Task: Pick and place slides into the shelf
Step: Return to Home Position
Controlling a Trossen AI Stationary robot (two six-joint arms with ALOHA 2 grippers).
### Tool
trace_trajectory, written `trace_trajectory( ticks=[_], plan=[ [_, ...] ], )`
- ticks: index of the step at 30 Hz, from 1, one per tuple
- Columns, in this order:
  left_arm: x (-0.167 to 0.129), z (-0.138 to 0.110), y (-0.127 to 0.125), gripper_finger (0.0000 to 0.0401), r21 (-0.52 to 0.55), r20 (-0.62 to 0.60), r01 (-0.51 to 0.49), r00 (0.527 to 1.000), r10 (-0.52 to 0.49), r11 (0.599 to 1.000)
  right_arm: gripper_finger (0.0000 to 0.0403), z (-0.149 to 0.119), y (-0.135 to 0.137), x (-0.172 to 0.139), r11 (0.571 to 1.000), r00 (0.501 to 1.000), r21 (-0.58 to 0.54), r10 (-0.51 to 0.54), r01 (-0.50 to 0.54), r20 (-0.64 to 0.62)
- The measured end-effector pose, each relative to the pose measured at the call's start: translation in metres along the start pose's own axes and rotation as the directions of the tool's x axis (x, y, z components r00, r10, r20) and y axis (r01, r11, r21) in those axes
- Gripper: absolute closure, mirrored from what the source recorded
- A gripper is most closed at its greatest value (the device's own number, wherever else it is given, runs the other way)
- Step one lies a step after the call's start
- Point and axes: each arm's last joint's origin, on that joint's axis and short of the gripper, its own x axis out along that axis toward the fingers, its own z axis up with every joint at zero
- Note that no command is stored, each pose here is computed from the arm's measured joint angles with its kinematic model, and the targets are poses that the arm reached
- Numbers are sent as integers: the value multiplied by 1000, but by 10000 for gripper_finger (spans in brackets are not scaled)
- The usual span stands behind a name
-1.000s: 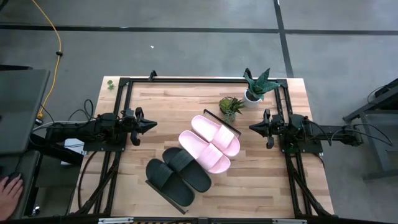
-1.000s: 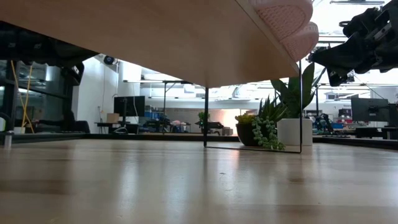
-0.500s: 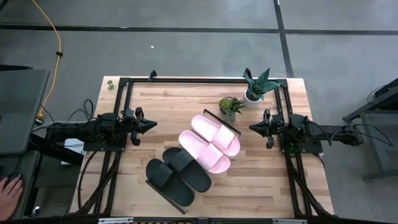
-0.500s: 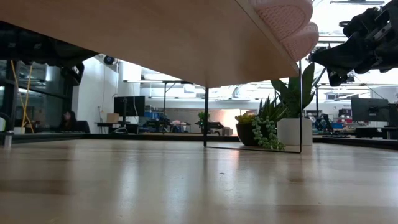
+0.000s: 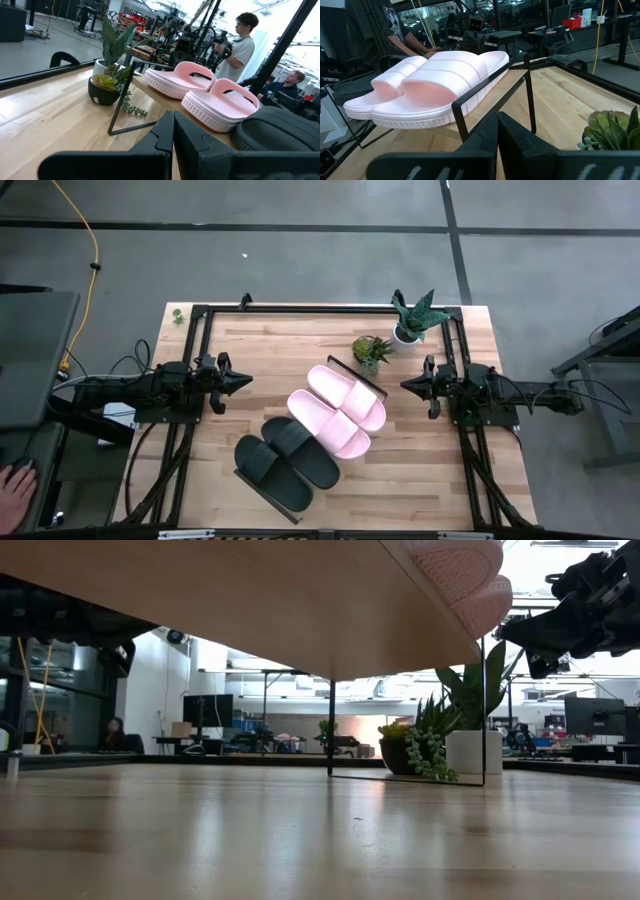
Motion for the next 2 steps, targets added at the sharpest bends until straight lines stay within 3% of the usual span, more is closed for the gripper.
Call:
trace_trajectory(
  ticks=[2],
  plan=[
    [0,0,0,400,0,0,0,1000,0,1000,402,0,0,0,1000,1000,0,0,0,0]
  ],
)
